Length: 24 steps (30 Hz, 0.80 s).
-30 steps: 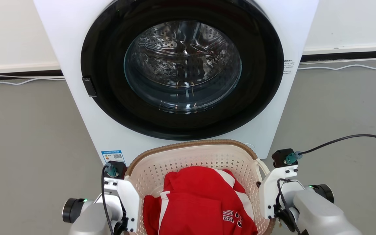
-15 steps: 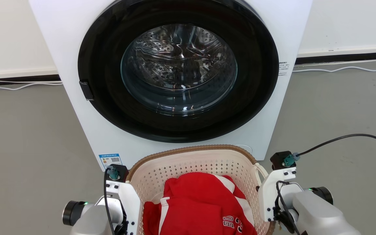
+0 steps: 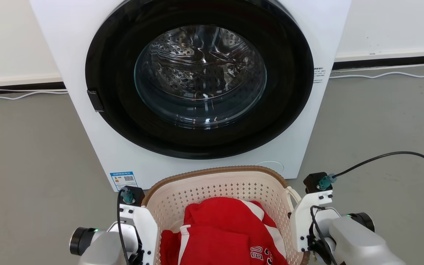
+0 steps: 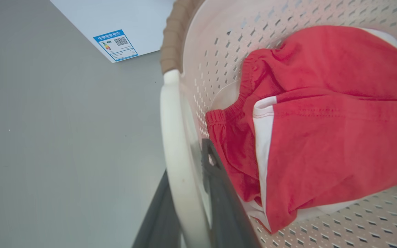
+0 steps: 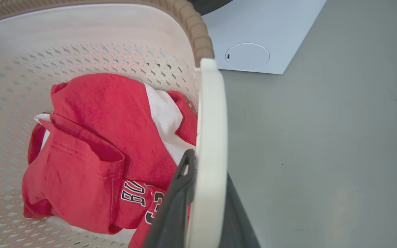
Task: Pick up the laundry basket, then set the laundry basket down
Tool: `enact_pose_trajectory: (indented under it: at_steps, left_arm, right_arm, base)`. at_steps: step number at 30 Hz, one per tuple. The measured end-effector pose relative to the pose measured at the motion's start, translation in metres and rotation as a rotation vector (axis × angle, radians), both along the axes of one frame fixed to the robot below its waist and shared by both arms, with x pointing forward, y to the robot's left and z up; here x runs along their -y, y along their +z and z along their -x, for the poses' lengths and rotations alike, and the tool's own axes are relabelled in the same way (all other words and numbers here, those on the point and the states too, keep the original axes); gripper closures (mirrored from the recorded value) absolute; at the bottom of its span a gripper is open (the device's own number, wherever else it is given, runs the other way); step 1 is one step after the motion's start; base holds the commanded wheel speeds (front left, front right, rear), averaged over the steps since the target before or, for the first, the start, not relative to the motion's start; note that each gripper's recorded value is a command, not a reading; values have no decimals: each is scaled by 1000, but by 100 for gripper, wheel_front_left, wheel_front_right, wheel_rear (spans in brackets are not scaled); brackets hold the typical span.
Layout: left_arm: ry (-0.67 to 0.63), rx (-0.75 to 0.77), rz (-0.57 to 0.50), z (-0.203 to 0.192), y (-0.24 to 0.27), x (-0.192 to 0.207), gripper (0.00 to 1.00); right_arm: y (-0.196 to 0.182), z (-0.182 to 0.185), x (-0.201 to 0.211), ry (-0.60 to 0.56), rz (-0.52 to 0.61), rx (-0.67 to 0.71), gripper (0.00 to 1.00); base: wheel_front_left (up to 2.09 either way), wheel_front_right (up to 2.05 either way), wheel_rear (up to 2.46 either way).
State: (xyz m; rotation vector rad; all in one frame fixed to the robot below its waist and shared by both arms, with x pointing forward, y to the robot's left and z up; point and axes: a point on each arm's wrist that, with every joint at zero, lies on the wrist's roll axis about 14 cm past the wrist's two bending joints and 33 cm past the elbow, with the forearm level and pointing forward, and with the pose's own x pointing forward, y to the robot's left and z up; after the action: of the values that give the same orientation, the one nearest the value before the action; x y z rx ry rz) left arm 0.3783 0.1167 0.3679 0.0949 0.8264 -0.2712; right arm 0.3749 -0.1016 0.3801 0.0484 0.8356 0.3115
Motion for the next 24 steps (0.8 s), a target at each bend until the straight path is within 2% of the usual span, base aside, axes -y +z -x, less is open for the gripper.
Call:
enact_pose_trajectory:
  at_steps: [24]
  left_arm:
    - [3, -51, -7, -3, -29, -8, 100]
  right_arm:
    - [-26, -4, -8, 12, -27, -26, 100]
  base:
    - [0, 0, 0]
